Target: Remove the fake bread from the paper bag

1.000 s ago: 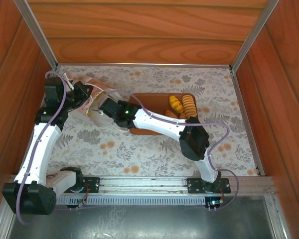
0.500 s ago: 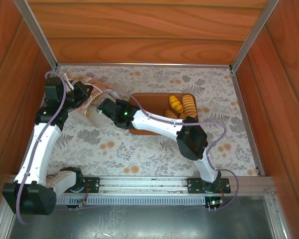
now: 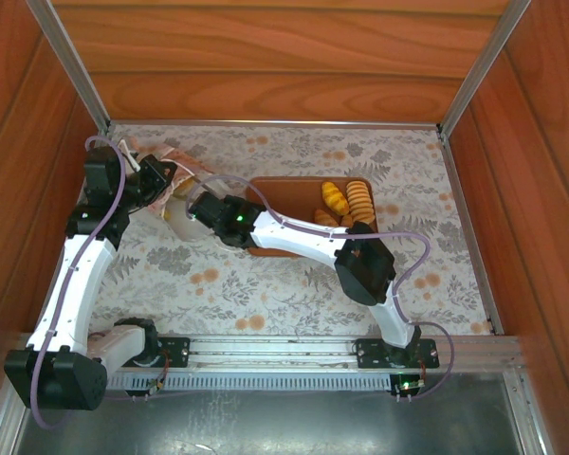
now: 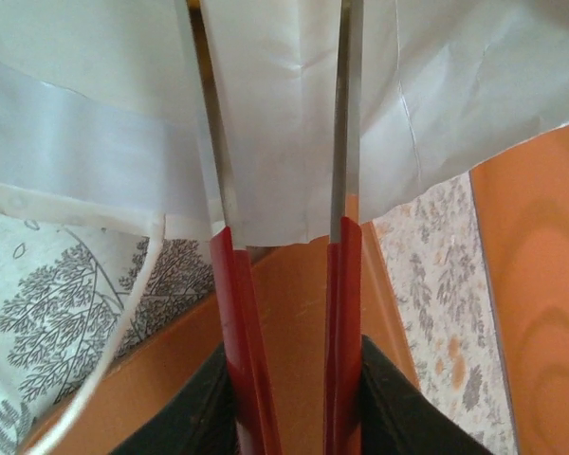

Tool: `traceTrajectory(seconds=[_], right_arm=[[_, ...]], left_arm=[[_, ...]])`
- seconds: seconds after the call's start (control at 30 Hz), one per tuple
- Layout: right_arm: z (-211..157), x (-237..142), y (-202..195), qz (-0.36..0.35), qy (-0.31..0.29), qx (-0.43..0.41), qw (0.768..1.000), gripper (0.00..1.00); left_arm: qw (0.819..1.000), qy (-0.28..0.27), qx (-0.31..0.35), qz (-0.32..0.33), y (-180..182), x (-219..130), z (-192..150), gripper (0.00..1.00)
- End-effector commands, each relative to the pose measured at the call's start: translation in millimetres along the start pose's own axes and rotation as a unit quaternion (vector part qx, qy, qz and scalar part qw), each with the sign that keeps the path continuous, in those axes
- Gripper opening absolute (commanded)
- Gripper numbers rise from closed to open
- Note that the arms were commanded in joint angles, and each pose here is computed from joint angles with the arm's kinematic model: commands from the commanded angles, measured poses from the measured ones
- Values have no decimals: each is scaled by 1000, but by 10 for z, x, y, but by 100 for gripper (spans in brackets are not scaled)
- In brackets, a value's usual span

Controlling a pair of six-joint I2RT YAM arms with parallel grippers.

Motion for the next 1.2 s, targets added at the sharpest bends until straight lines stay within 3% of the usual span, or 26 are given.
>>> traceTrajectory(seconds=[0.0, 0.23, 0.43, 0.77, 1.17], right_arm=[[3, -332, -192, 10, -25, 39, 999, 27], [-77, -678, -257, 75, -47, 68, 994, 22], [-136, -890, -246, 139, -43, 84, 986, 25], [-257, -1083, -198, 223, 9, 149, 963, 28], [-402, -977, -140, 339, 47, 260, 903, 32]], left_arm=[[1000, -11, 3, -13, -70, -66, 41, 0], [1000, -8, 1, -11, -61, -43, 37, 0], [1000, -2, -2, -6, -29, -6, 29, 0], [1000, 4, -3, -2, -2, 49, 15, 0], [1000, 4, -2, -5, -22, 40, 12, 0]])
Point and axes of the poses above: each hand's point on the last joint's axis, 136 mm out from that joint toward the fingers, its own x axis out along the fingers, its own y axis along the line the jaws close on, z = x × y, the point moved 6 cm from there along -x, back along the fingers, and after that the axes turned 13 degrees about -x, right-handed, at the moved point
